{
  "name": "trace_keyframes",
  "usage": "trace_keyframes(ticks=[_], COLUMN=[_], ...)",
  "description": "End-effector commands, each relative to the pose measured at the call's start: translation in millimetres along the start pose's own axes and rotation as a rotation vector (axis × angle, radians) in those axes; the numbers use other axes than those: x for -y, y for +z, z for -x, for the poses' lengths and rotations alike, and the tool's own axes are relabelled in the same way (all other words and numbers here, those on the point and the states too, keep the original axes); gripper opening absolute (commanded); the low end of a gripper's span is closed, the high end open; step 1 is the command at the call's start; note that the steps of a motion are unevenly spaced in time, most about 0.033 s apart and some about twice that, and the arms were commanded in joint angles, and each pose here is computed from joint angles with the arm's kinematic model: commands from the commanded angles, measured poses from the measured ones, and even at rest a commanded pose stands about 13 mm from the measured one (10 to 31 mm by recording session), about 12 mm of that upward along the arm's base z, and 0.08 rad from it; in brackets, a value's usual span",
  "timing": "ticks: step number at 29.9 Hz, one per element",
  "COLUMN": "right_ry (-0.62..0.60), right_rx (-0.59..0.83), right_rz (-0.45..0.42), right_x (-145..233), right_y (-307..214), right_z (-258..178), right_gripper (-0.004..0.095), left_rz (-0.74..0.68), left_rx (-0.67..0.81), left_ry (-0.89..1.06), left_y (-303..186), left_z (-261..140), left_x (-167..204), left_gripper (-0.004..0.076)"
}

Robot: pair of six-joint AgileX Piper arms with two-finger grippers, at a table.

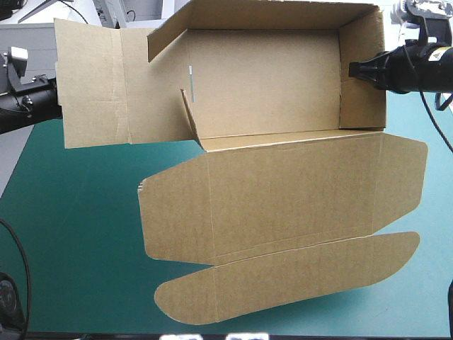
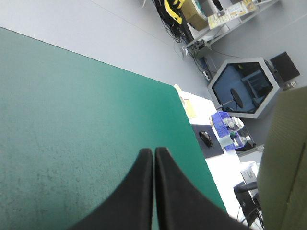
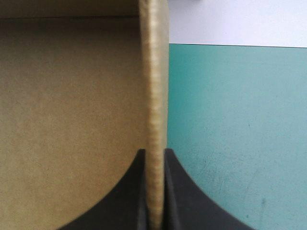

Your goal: Fold the box

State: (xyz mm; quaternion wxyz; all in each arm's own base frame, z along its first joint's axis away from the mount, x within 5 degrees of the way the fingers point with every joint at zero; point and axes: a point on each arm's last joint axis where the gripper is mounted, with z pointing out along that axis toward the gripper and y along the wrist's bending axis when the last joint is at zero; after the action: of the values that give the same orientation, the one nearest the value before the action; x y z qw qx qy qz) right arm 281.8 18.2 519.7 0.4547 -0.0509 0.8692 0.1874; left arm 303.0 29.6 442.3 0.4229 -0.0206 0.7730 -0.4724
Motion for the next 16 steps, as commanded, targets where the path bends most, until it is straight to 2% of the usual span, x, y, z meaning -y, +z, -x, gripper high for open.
trace_keyframes(ticks=[1,8,16], right_ry=[0.005,0.045,-0.002], right_rx=[0.086,0.069,-0.009], right_rz=[0.05,0.109,0.132], right_x=[-9.5,-6.4,-16.2], right_y=[-14.1,7.3,42.0], right_z=[8.2,11.2,6.3], right_gripper=[-0.002,-0.0018,-0.0018], left_rz=[-0.15,-0.184,-0.142], left_rx=[-0.01,-0.047,-0.15], left_ry=[0.088,0.167,0.261], left_y=[-7.6,-6.0,3.0], left_z=[-8.4,-22.5,-42.1], left_x=[50.0,77.3,92.0], left_gripper=[-0.0008,-0.0008,-0.0008])
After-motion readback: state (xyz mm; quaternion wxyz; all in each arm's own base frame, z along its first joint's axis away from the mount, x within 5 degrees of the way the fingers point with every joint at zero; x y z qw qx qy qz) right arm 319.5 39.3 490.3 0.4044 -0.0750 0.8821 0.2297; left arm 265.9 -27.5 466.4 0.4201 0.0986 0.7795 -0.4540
